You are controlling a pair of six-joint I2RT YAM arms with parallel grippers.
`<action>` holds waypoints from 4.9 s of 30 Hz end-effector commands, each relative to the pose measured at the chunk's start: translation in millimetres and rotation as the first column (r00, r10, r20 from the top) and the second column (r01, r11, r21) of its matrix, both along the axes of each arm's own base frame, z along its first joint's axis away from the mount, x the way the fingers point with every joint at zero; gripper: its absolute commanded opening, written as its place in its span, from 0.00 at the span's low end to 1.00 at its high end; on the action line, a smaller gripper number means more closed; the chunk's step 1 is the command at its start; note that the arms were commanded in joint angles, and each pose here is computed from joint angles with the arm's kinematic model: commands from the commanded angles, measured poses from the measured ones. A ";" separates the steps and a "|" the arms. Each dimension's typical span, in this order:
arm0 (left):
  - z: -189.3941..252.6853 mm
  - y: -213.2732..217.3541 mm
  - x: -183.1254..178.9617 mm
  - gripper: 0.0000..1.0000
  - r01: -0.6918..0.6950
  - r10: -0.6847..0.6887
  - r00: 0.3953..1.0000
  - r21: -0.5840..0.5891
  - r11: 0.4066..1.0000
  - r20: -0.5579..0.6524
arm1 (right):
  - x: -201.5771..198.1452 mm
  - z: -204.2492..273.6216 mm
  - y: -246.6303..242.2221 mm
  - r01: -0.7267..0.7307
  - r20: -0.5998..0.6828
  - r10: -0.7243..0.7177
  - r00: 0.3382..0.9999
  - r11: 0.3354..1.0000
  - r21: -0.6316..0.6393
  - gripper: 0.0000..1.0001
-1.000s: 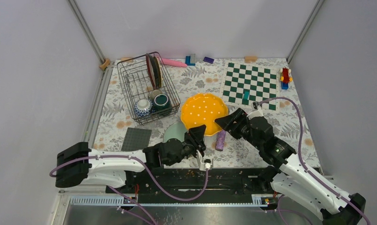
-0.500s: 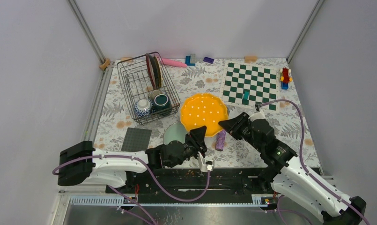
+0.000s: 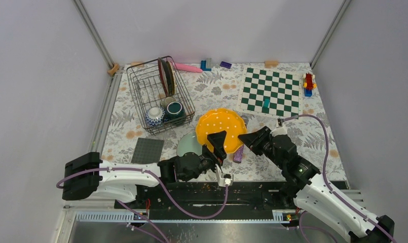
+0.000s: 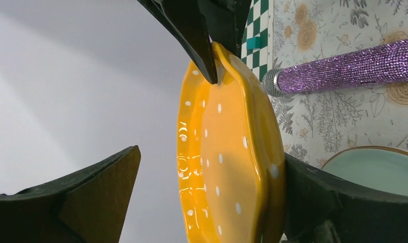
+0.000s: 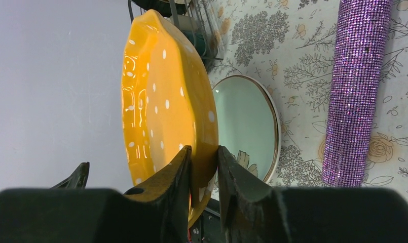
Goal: Unload the mixed dishes from the dish rack
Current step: Pick up the plate from the dish rack, then place the plate at the center of the board.
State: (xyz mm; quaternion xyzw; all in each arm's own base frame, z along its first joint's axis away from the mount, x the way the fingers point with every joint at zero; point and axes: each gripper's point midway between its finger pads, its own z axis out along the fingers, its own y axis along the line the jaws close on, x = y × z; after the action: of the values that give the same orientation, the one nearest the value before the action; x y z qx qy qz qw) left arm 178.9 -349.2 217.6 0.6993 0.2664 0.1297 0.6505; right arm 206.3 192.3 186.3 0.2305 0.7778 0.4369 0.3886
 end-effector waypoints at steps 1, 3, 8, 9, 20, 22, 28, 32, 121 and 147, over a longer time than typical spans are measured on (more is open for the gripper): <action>43.6 -7.0 1.1 0.99 -0.015 0.015 1.000 -0.132 0.991 -0.003 | 11.9 59.2 7.2 0.013 0.152 -0.042 0.988 0.982 0.191 0.00; 36.4 -7.5 -1.2 0.99 -0.012 0.010 1.000 -0.098 0.995 -0.027 | 13.6 61.1 7.6 0.018 0.160 -0.054 0.986 0.975 0.219 0.00; 17.1 -8.7 -14.0 0.99 0.024 -0.023 0.990 0.006 1.000 -0.138 | 17.6 61.5 5.5 0.043 0.159 -0.084 0.984 0.968 0.248 0.00; 9.6 -7.7 -19.5 0.99 0.045 -0.037 0.983 0.041 0.998 -0.180 | 17.8 62.6 5.9 0.041 0.162 -0.084 0.983 0.966 0.254 0.00; 18.6 5.1 -70.3 0.99 0.250 -0.201 0.877 0.057 0.966 -0.436 | 18.4 54.9 17.6 0.003 0.137 -0.040 0.990 0.966 0.259 0.00; 28.2 8.2 -74.8 0.99 0.255 -0.214 0.860 0.027 0.967 -0.464 | 18.4 49.2 20.6 -0.004 0.122 -0.027 0.992 0.968 0.251 0.00; 106.8 5.7 -56.4 0.99 0.101 -0.250 0.864 -0.336 0.936 -0.437 | 19.6 30.7 30.2 -0.037 0.091 0.018 0.996 0.978 0.204 0.00; 157.0 17.5 -24.0 0.99 -0.095 -0.204 0.875 -0.568 0.817 -0.439 | 19.3 17.4 36.9 -0.063 0.066 0.052 0.997 0.982 0.178 0.00; 20.2 230.0 112.3 0.99 -0.927 0.003 0.300 -0.293 -0.234 -0.954 | 34.6 -86.7 100.9 -0.405 -0.184 0.371 0.910 0.890 -0.208 0.68; 35.2 247.1 158.9 0.99 -0.930 -0.045 0.266 -0.244 -0.275 -0.963 | 41.9 -66.3 86.1 -0.378 -0.125 0.357 0.926 0.865 -0.331 1.00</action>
State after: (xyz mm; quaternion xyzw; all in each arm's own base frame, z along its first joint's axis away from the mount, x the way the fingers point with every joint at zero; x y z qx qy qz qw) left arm 314.9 -101.3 215.2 -0.1494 0.8051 -0.0265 0.5734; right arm 238.8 285.1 86.3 0.0309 0.8999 0.3564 0.2495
